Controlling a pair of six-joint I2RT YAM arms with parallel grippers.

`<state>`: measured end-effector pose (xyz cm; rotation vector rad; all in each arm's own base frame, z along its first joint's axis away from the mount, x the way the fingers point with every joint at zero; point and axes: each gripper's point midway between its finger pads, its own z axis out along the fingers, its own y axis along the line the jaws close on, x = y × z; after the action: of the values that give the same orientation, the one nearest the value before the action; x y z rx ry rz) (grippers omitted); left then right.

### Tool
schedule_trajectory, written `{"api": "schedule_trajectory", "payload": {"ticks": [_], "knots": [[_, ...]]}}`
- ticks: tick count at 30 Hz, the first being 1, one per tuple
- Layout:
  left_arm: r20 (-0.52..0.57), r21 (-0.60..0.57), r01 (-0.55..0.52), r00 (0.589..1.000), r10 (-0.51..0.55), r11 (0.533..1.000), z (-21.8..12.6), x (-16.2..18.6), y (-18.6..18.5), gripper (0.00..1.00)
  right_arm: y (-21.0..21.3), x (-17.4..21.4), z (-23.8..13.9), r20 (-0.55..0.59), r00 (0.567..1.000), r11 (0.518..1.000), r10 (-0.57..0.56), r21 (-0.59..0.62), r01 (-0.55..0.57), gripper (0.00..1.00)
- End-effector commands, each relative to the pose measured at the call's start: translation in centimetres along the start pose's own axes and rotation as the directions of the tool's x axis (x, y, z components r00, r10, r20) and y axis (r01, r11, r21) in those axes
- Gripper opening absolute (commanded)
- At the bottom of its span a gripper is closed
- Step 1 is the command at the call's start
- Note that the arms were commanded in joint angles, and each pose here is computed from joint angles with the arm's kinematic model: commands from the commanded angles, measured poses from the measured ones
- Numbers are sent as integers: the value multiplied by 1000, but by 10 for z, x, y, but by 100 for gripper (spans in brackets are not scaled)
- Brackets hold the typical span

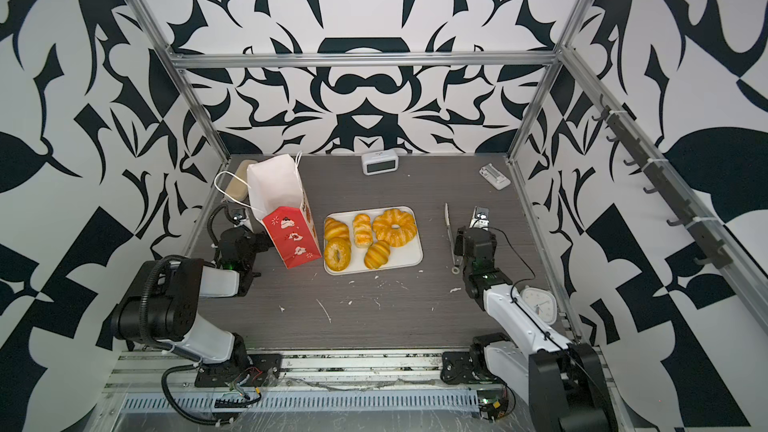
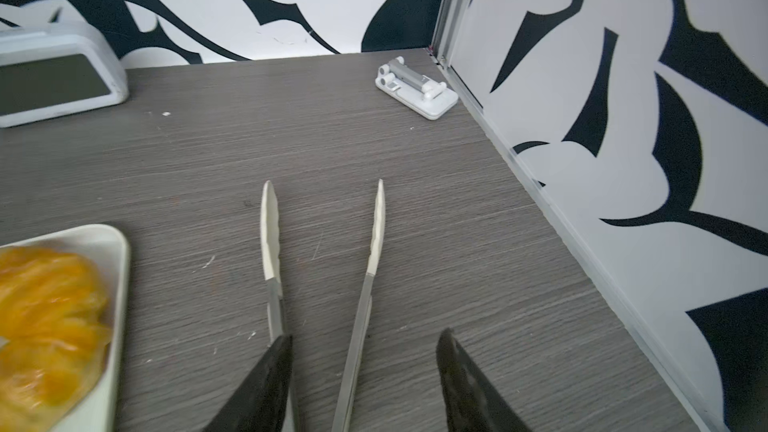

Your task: Take the fake bread out of the paper bag

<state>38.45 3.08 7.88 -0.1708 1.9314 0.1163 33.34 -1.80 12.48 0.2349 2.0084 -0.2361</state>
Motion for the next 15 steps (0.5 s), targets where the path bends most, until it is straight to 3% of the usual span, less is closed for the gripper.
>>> {"api": "schedule_trajectory", "payload": {"ticks": [1, 11, 15], "knots": [[44, -14, 28, 999, -27, 1000, 3, -15, 3, 99, -6, -16, 17, 98, 994, 996, -39, 86, 31, 57], [48, -17, 29, 998, -28, 999, 3, -16, 3, 99, 16, 15, 53, 133, 989, 997, -68, 32, 65, 56], [47, -17, 29, 998, -28, 999, 3, -16, 3, 99, 15, 14, 55, 124, 991, 998, -58, 36, 54, 66]]}}
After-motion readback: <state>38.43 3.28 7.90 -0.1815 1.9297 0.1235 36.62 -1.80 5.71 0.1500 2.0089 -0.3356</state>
